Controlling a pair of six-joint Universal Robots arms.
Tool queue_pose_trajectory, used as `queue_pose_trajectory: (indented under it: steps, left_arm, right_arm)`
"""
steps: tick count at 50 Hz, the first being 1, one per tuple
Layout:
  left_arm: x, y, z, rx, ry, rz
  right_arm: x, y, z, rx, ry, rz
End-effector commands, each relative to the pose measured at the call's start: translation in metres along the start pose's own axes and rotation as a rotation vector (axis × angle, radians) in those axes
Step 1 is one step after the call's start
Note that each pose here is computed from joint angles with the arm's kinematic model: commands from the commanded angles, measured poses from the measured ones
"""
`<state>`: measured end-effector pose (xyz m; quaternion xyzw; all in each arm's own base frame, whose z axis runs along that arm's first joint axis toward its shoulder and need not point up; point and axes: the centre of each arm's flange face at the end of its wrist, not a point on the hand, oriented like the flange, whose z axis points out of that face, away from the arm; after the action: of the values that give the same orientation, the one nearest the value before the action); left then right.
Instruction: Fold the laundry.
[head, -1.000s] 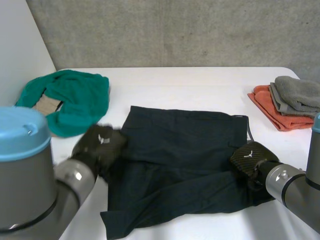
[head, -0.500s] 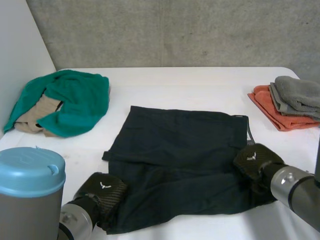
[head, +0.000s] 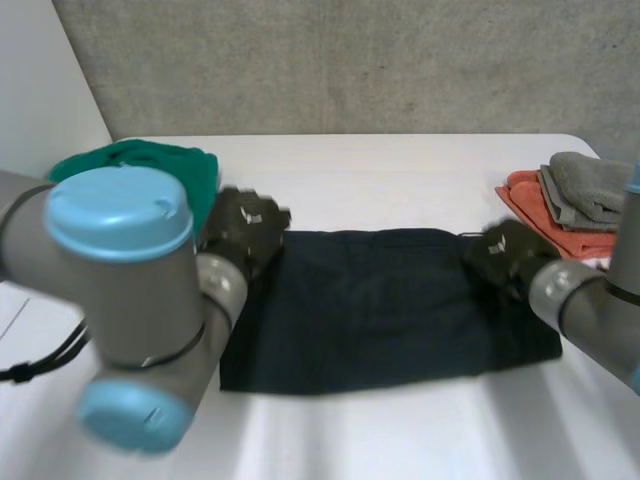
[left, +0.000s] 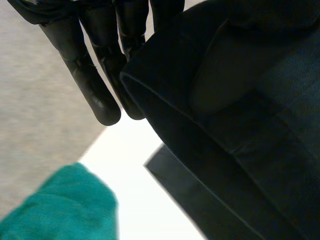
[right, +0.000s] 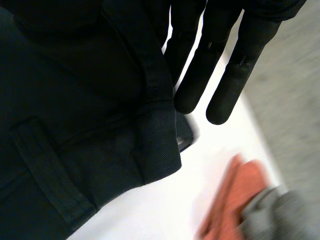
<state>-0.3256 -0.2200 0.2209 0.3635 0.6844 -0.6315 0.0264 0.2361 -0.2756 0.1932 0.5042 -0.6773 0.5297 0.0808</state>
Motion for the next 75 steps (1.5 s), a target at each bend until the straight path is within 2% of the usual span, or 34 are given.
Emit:
queue_pose_trajectory:
  steps: [1,8,15,19,27,34,39,46,57,63,71,75]
  left_arm:
    - [-0.005,0.026,0.066,0.021,-0.139,0.084]
    - [0.008,0.038,0.112,0.153,-0.259,0.2]
    - [0.01,0.04,0.125,0.218,-0.302,0.26]
    - [0.017,0.037,0.119,0.23,-0.274,0.263]
    - [0.018,0.032,0.091,0.214,-0.244,0.26]
    - [0.01,0.036,0.054,0.181,-0.211,0.215]
    - [0.015,0.041,0.031,0.167,-0.161,0.099]
    - [0.028,0.045,0.017,0.148,-0.095,0.056]
    - [0.028,0.048,0.017,0.137,-0.093,0.057]
    - [0.025,0.044,0.014,0.148,-0.098,0.054]
    - [0.015,0.031,0.001,0.179,-0.116,0.045]
    - [0.011,0.028,-0.007,0.185,-0.119,0.042]
  right_arm:
    - [0.014,-0.011,0.052,0.19,0.189,-0.043]
    - [0.007,0.004,0.105,0.249,0.265,-0.099]
    - [0.005,0.01,0.123,0.257,0.308,-0.116]
    - [0.009,0.007,0.117,0.242,0.329,-0.068]
    - [0.045,-0.013,0.061,0.258,0.338,0.174]
    - [0.035,0.014,0.023,0.023,0.117,0.354]
    - [0.018,0.034,0.017,-0.035,0.003,0.399]
    - [0.017,0.049,0.027,-0.007,0.027,0.397]
    - [0.0,0.076,0.052,-0.053,0.011,0.356]
    - [0.014,0.087,0.051,-0.079,0.049,0.342]
    - [0.062,0.081,0.028,-0.066,0.271,0.25]
    - [0.067,0.081,0.025,-0.092,0.301,0.172]
